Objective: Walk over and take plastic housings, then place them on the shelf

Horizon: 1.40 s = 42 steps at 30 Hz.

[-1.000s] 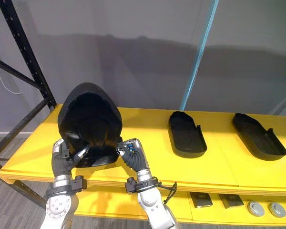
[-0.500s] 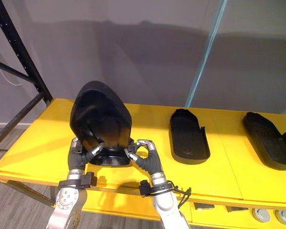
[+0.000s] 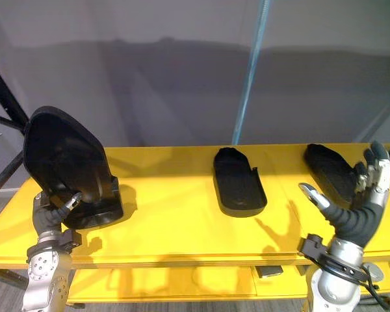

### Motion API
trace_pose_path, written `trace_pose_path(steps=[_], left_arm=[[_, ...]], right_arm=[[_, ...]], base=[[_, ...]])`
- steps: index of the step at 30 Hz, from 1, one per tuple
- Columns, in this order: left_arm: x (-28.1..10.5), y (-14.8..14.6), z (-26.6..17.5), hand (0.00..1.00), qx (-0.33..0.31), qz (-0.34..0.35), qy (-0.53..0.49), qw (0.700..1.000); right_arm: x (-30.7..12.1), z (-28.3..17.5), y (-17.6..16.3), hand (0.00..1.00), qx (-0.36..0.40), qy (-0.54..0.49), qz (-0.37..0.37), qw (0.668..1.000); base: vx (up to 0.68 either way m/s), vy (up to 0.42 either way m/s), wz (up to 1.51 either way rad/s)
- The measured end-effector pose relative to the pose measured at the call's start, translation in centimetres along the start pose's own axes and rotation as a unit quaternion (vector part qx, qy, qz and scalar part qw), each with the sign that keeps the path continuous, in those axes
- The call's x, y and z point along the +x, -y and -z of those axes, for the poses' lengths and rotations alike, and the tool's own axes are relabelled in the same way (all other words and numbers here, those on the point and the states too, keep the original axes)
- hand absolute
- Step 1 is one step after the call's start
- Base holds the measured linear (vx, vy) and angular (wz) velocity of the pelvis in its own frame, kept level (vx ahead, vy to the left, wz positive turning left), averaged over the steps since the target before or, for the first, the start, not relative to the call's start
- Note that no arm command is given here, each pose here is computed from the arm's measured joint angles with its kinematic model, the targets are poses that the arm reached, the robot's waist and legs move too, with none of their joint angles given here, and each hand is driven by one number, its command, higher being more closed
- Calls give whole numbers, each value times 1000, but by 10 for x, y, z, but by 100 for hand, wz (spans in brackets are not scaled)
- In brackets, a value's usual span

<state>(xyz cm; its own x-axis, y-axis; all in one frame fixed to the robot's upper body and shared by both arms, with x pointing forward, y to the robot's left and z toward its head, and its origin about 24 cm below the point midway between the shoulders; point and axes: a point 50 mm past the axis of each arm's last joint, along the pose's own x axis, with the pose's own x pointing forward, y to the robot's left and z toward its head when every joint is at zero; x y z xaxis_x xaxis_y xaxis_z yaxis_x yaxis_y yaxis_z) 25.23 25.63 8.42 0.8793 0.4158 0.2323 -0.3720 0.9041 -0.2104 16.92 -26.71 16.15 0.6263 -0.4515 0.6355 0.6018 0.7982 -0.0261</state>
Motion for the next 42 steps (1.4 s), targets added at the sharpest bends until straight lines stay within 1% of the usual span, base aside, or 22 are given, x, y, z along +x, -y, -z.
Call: trace_pose_path(steps=[4,7,8,10,11,13,14,15,16,18,20,21,24,28,32,33,35,38,39,42], left_arm=[[-5,-20,16,100,-16,-24,-41,999],[2,-32,19,100,-33,-35,-53,997],[4,-38,19,100,-33,-37,-59,997],[13,-54,16,100,-33,-37,-69,996],[15,-58,15,100,-31,-37,-72,996],[25,-71,12,100,-22,-34,-84,996],[28,-74,11,100,-17,-33,-89,995],[33,-80,9,100,-9,-33,-96,995],[35,-83,7,100,-3,-32,-97,995],[47,-88,-1,100,23,-21,-101,994],[54,-94,-7,100,45,-17,-103,993],[60,-99,-12,100,64,-18,-106,992],[71,-109,-21,100,96,-28,-116,988],[84,-117,-35,100,137,-30,-120,983],[98,-120,-56,100,200,-5,-121,972],[104,-119,-66,0,222,3,-118,968],[108,-118,-72,0,247,11,-116,962],[116,-117,-89,0,310,24,-111,944],[120,-114,-94,0,344,37,-110,932],[130,-104,-106,0,383,43,-92,918]], right_arm=[[-22,11,13,0,-28,-55,7,998],[-41,24,29,0,-62,-110,24,992],[-48,32,32,0,-78,-134,23,988],[-72,59,43,0,-119,-214,22,969],[-80,66,47,0,-130,-239,22,962],[-117,91,65,0,-171,-342,26,924],[-127,96,69,0,-182,-366,24,912],[-147,106,77,0,-195,-414,25,889],[-157,111,81,0,-201,-438,25,876],[-197,125,92,0,-215,-522,25,825],[-217,130,96,0,-217,-562,21,797],[-225,132,96,0,-216,-579,15,786],[-239,136,91,0,-208,-607,-13,767],[-249,144,69,0,-179,-625,-66,757],[-254,145,52,0,-159,-629,-115,752],[-258,146,48,0,-155,-634,-131,746],[-260,147,46,0,-153,-638,-140,742],[-256,150,35,0,-137,-633,-152,747],[-256,150,33,0,-131,-633,-157,747],[-261,151,29,0,-121,-640,-162,741]], base=[[-3,-10,-36],[-27,-19,-29],[-33,-15,-15],[-36,-16,-24],[-37,-8,-24],[-19,0,-16],[5,2,-10],[8,3,-5],[0,0,0],[3,11,-5],[-2,14,-10],[-5,15,-9],[-27,15,-8],[-24,8,-11],[0,0,0],[0,0,0],[0,0,0],[-2,2,-1],[0,0,0],[0,0,0]])
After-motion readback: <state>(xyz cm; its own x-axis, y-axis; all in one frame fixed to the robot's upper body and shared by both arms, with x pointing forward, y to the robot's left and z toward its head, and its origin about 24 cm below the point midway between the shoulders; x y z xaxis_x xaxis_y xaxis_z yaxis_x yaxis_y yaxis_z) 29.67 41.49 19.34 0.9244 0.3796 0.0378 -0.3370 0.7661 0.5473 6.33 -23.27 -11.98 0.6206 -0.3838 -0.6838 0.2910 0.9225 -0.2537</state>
